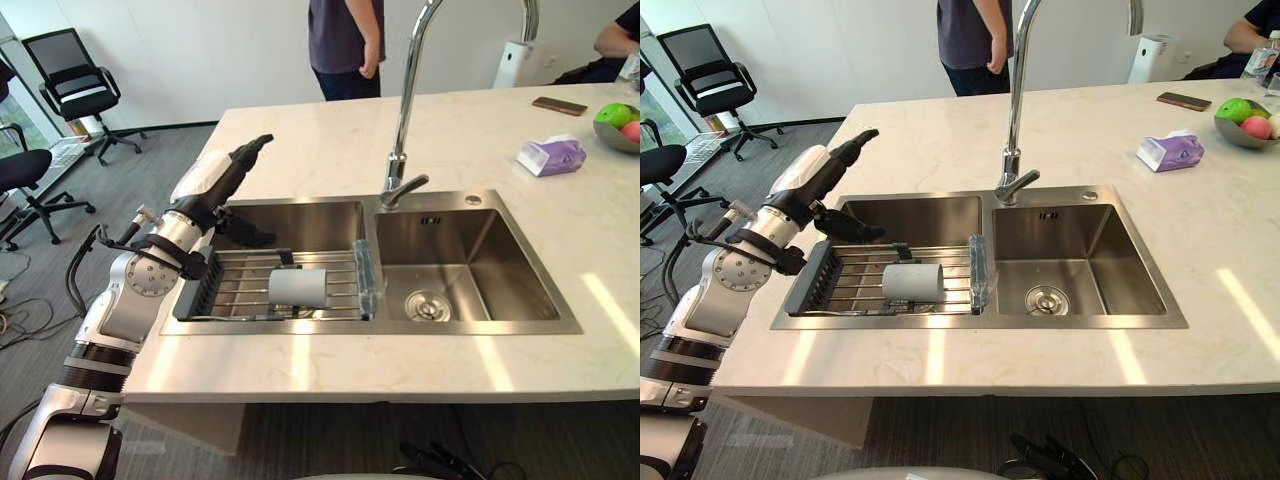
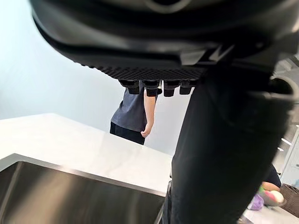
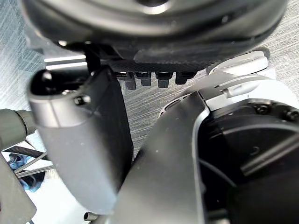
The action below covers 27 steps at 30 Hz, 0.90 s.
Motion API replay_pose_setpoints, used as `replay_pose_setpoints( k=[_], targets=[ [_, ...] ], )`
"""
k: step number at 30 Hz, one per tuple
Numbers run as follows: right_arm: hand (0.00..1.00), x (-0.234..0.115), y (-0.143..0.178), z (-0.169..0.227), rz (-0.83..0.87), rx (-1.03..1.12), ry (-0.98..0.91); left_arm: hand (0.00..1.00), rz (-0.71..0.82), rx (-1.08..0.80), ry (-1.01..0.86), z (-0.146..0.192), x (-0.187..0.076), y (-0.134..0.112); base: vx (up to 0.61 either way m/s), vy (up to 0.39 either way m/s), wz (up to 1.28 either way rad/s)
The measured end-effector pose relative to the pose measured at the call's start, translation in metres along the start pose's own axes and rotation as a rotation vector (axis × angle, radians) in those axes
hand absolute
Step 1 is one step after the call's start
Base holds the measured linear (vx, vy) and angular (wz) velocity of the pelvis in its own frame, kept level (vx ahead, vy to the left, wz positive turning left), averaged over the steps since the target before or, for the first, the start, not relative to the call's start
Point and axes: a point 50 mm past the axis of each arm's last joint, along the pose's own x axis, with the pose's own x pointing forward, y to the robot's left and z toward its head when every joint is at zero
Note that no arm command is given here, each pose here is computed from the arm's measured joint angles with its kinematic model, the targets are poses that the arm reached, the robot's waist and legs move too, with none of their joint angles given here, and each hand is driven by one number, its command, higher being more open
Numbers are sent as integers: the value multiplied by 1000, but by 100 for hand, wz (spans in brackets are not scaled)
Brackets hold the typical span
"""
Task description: Walk over to the sink, pick up the cup, carry it to the dishwasher, place the cup inside the dishwasher, then close the dishwasher door
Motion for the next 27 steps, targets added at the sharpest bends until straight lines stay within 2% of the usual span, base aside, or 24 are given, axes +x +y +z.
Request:
replay_pose_setpoints(
  k=[9,18,27],
  targets=[
    [100,1,3,3,14,0,23,100,-198,34,0,4,4,-21,-96,36,-14],
    [100,2,3,6,15,1,21,100,-270,3,-15,14,15,-23,16,16,-4],
    [100,2,2,6,3,0,20,100,-352,-30,-47,26,22,-47,-24,-2,0]
  ],
)
